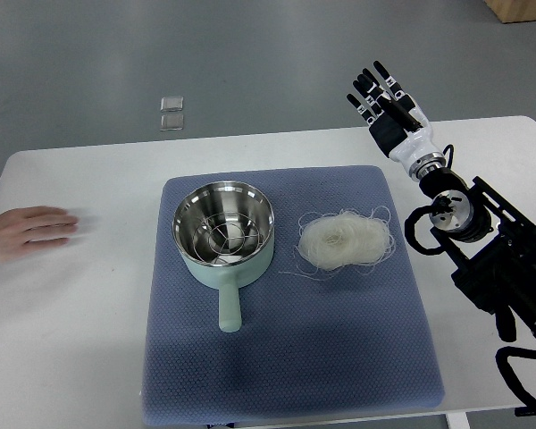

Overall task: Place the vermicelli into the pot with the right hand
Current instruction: 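Raise the right hand and swing it over the mat, then lower the right hand onto the white vermicelli bundle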

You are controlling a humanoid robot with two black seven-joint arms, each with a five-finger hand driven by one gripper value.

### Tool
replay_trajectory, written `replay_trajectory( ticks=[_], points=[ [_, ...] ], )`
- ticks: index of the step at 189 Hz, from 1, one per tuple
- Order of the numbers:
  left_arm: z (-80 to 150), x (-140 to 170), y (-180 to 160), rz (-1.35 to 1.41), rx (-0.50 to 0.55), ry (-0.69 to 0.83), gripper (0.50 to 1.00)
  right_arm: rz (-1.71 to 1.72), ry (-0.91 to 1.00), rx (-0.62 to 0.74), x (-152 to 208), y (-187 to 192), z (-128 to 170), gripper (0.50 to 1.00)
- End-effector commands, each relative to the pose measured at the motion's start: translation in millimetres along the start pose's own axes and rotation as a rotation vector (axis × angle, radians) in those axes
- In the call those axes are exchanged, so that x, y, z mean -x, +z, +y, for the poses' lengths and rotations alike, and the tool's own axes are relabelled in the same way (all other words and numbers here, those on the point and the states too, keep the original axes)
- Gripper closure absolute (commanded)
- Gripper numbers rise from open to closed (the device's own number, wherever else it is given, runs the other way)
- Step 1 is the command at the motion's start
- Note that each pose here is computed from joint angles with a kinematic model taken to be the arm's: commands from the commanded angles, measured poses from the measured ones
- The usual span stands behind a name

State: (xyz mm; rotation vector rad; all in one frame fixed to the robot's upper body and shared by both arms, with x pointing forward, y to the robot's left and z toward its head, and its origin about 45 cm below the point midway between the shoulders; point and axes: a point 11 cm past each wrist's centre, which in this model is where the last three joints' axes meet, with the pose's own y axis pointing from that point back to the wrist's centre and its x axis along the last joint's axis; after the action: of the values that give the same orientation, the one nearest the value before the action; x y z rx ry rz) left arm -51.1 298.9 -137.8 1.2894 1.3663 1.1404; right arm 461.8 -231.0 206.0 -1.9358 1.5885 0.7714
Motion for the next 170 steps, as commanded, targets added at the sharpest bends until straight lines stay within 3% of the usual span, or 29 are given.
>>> replay_trajectory(
  ticks=[1, 61, 91, 130, 159, 170],
  points=[
    [0.0, 0.2, 0.2, 0.000, 0.000, -0.002, 0.500, 0.000, -0.001, 0.002, 0.4, 0.1, -0.2, 0.572],
    [0.0, -0.1, 0.3, 0.001, 0.001, -0.002, 0.500, 0.038, -0.039, 0.001, 12.0, -7.7, -7.4, 0.574],
    [0.0, -0.1, 0.3, 0.001, 0.001, -0.002, 0.500, 0.386, -0.144, 0.096, 22.6, -20.9, -13.8, 0.574],
    [0.1, 0.6, 1.2, 0.000, 0.002, -0.005, 0.500, 1.074, -0.394, 0.392, 50.3, -53.4, -23.3, 0.574],
    [0.2, 2.9, 2.1, -0.001, 0.004, -0.012, 0.500, 1.775, -0.692, 0.673, 94.7, -83.2, -8.9, 0.572],
    [0.2, 3.1, 2.1, -0.002, 0.004, -0.014, 0.500, 1.947, -0.715, 0.764, 104.2, -88.7, -9.1, 0.572]
  ],
)
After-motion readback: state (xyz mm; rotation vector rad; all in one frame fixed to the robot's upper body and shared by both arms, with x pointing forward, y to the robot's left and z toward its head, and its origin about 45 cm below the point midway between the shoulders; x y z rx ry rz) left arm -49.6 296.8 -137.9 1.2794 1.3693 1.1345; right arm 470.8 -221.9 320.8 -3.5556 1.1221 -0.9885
